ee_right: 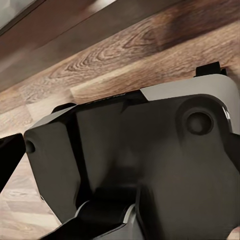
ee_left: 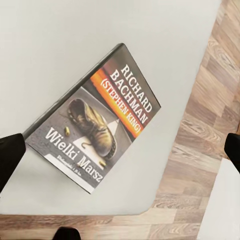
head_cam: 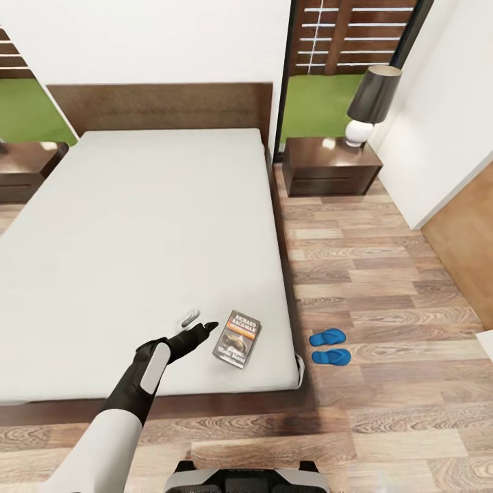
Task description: In the bedroom, move the book from the bed onto either nightstand, and place the two sandals side by side next to the bed.
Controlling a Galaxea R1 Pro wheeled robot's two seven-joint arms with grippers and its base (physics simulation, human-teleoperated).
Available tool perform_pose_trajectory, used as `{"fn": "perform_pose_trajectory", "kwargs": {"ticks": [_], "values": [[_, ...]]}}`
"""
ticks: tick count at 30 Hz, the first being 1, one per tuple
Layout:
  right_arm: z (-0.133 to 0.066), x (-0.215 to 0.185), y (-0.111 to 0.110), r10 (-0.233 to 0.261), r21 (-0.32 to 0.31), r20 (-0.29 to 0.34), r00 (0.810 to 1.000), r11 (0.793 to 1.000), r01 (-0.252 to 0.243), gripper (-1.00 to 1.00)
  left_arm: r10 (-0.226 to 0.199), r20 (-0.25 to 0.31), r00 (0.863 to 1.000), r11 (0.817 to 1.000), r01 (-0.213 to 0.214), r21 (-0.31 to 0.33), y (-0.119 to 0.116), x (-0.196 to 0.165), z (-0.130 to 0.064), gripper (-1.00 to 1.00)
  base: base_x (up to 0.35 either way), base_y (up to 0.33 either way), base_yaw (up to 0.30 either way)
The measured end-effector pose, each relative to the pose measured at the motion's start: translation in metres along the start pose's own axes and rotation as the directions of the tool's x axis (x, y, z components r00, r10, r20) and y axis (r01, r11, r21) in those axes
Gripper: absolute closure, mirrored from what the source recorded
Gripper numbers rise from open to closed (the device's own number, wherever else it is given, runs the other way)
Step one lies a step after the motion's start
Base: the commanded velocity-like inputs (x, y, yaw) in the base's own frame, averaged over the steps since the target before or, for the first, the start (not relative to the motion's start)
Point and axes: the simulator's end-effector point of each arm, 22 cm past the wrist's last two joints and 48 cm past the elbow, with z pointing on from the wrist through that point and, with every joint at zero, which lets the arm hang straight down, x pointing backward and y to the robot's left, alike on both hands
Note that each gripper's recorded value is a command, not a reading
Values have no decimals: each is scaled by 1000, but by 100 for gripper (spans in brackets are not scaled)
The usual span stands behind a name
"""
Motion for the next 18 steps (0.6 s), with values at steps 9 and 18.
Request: {"fn": "perform_pose_trajectory", "kwargs": {"ticks": [9, 18], "values": [[1, 5, -3, 6, 5, -12, 1000, 1000, -6, -100, -6, -10, 1000, 1000, 6, -8, 6, 5, 4, -100, 0, 0, 0], [2, 11, -5, 11, 10, -24, 1000, 1000, -11, -100, -11, -21, 1000, 1000, 11, -15, 12, 10, 8, -100, 0, 0, 0]]}}
